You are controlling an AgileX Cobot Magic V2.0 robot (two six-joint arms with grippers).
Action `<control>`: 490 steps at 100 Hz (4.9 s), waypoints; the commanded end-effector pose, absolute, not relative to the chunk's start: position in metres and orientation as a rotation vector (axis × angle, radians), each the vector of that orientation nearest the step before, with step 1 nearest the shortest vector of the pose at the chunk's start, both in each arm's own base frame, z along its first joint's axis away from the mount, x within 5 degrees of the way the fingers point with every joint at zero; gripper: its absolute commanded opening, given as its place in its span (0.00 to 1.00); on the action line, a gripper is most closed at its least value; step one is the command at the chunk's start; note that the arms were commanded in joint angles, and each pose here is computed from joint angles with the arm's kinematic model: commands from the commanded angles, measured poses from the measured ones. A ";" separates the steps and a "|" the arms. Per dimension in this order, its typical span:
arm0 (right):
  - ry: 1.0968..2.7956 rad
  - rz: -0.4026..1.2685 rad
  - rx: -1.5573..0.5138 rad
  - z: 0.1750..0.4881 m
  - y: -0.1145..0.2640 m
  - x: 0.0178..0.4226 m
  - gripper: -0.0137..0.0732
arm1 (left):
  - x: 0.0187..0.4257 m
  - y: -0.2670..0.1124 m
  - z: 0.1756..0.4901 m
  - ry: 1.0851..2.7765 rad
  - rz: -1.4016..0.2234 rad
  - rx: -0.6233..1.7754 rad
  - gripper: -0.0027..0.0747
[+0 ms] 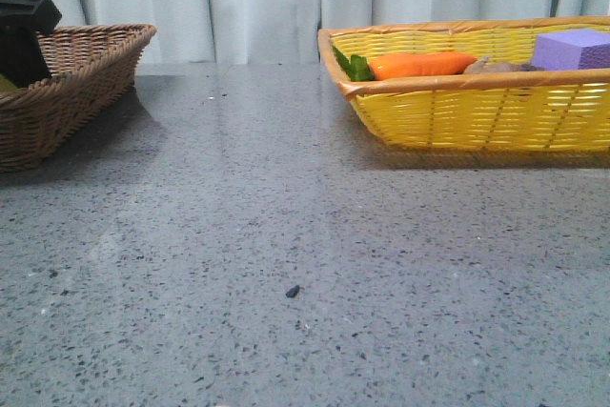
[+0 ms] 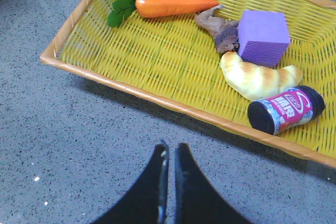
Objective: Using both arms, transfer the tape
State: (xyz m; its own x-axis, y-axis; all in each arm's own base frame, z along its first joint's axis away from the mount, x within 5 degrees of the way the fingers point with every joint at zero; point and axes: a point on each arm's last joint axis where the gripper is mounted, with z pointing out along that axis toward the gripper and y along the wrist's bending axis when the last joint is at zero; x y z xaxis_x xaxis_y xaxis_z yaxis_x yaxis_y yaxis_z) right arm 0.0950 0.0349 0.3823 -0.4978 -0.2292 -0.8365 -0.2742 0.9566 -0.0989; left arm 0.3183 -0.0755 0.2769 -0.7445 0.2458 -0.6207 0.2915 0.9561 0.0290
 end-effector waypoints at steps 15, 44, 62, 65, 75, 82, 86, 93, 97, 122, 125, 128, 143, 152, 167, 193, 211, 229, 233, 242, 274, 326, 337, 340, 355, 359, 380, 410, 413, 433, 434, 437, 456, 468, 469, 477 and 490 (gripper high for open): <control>2.032 0.045 -0.352 0.393 0.034 0.097 0.07 | 0.315 -0.074 0.310 2.302 -0.111 0.340 0.51; 1.991 0.015 -0.368 0.393 0.034 0.100 0.07 | 0.274 -0.066 0.373 2.082 -0.155 0.291 0.48; 1.959 0.022 -0.396 0.387 0.038 0.103 0.07 | 0.227 -0.056 0.414 1.942 -0.176 0.273 0.21; 1.948 0.030 -0.403 0.386 0.038 0.102 0.07 | 0.221 -0.055 0.419 1.922 -0.177 0.271 0.16; 1.912 0.097 -0.389 0.377 0.041 0.101 0.07 | 0.198 -0.050 0.431 1.874 -0.181 0.268 0.01; 1.889 0.155 -0.349 0.372 0.040 0.098 0.07 | 0.183 -0.046 0.434 1.841 -0.182 0.264 0.01; 1.861 0.159 -0.345 0.370 0.037 0.095 0.07 | 0.174 -0.044 0.433 1.827 -0.183 0.262 0.01; 1.838 0.171 -0.311 0.365 0.031 0.090 0.07 | 0.160 -0.041 0.429 1.811 -0.183 0.261 0.01; 1.826 0.175 -0.286 0.363 0.027 0.087 0.07 | 0.150 -0.039 0.427 1.795 -0.179 0.260 0.01; 1.735 0.155 -0.194 0.354 -0.007 0.059 0.07 | 0.100 -0.026 0.386 1.717 -0.178 0.246 0.01; 1.734 0.144 -0.184 0.353 -0.010 0.057 0.07 | 0.092 -0.025 0.381 1.700 -0.179 0.243 0.01; 1.724 0.136 -0.171 0.352 -0.015 0.054 0.07 | 0.088 -0.024 0.373 1.702 -0.181 0.242 0.01; 1.662 0.107 -0.127 0.346 -0.033 0.040 0.07 | 0.060 -0.018 0.347 1.650 -0.199 0.228 0.01; 1.607 0.082 -0.106 0.344 -0.043 0.032 0.07 | 0.044 -0.014 0.334 1.602 -0.206 0.221 0.01; 1.586 0.014 -0.058 0.334 -0.057 0.024 0.07 | 0.023 -0.010 0.318 1.522 -0.219 0.209 0.01; 1.602 0.009 -0.010 0.329 -0.066 0.018 0.07 | 0.011 -0.007 0.305 1.470 -0.221 0.204 0.01; 1.602 0.009 -0.010 0.329 -0.066 0.018 0.07 | 0.011 -0.007 0.305 1.470 -0.221 0.204 0.01; 1.602 0.009 -0.010 0.329 -0.066 0.018 0.07 | 0.011 -0.007 0.305 1.470 -0.221 0.204 0.01; 1.602 0.009 -0.010 0.329 -0.066 0.018 0.07 | 0.011 -0.007 0.305 1.470 -0.221 0.204 0.01; 1.602 0.009 -0.010 0.329 -0.066 0.018 0.07 | 0.011 -0.007 0.305 1.470 -0.221 0.204 0.01; 1.602 0.009 -0.010 0.329 -0.066 0.018 0.07 | 0.028 -0.007 0.279 1.462 -0.134 0.210 0.01; 1.602 0.009 -0.010 0.329 -0.066 0.018 0.07 | 0.054 -0.003 0.197 1.606 -0.060 0.030 0.01; 1.602 0.009 -0.010 0.329 -0.066 0.018 0.07 | 0.053 -0.003 0.189 1.698 -0.065 0.022 0.01; 1.602 0.009 -0.010 0.329 -0.066 0.018 0.07 | 0.053 -0.003 0.187 1.718 -0.061 0.025 0.01; 1.602 0.009 -0.010 0.329 -0.066 0.018 0.07 | 0.053 -0.003 0.186 1.727 -0.059 0.027 0.01; 1.602 0.009 -0.010 0.329 -0.066 0.018 0.07 | 0.053 -0.003 0.186 1.727 -0.059 0.027 0.01; 1.602 0.009 -0.010 0.329 -0.066 0.018 0.07 | 0.053 -0.003 0.186 1.727 -0.059 0.027 0.01; 1.602 0.009 -0.010 0.329 -0.066 0.018 0.07 | 0.053 -0.003 0.186 1.727 -0.059 0.027 0.01; 1.602 0.009 -0.010 0.329 -0.066 0.018 0.07 | 0.053 -0.003 0.186 1.727 -0.059 0.027 0.01; 1.602 0.009 -0.010 0.329 -0.066 0.018 0.07 | 0.053 -0.003 0.186 1.727 -0.059 0.027 0.01; 1.602 0.009 -0.010 0.329 -0.066 0.018 0.07 | 0.053 -0.003 0.186 1.727 -0.059 0.027 0.01; 1.602 0.009 -0.010 0.329 -0.066 0.018 0.07 | 0.053 -0.003 0.186 1.727 -0.059 0.027 0.01; 1.602 0.009 -0.010 0.329 -0.066 0.018 0.07 | 0.053 -0.003 0.186 1.727 -0.059 0.027 0.01; 1.603 0.008 -0.011 0.328 -0.065 0.018 0.07 | 0.053 -0.003 0.186 1.727 -0.059 0.027 0.01; 1.605 0.007 -0.012 0.328 -0.065 0.019 0.07 | 0.053 -0.003 0.186 1.727 -0.059 0.027 0.01; 1.590 0.000 -0.033 0.326 -0.062 0.021 0.07 | 0.053 -0.003 0.186 1.727 -0.059 0.027 0.01; 1.461 0.057 -0.143 0.328 -0.046 0.024 0.07 | 0.053 -0.003 0.186 1.727 -0.059 0.027 0.01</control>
State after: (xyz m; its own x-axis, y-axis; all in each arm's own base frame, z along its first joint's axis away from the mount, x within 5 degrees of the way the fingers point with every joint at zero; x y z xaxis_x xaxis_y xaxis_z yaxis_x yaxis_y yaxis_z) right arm 0.0238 -0.0562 0.3136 -0.0639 -0.0087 -0.9979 -0.0557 0.9984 -0.0051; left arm 0.0535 -0.0033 0.1829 -0.2325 0.0007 -0.9726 0.0553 0.9984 -0.0125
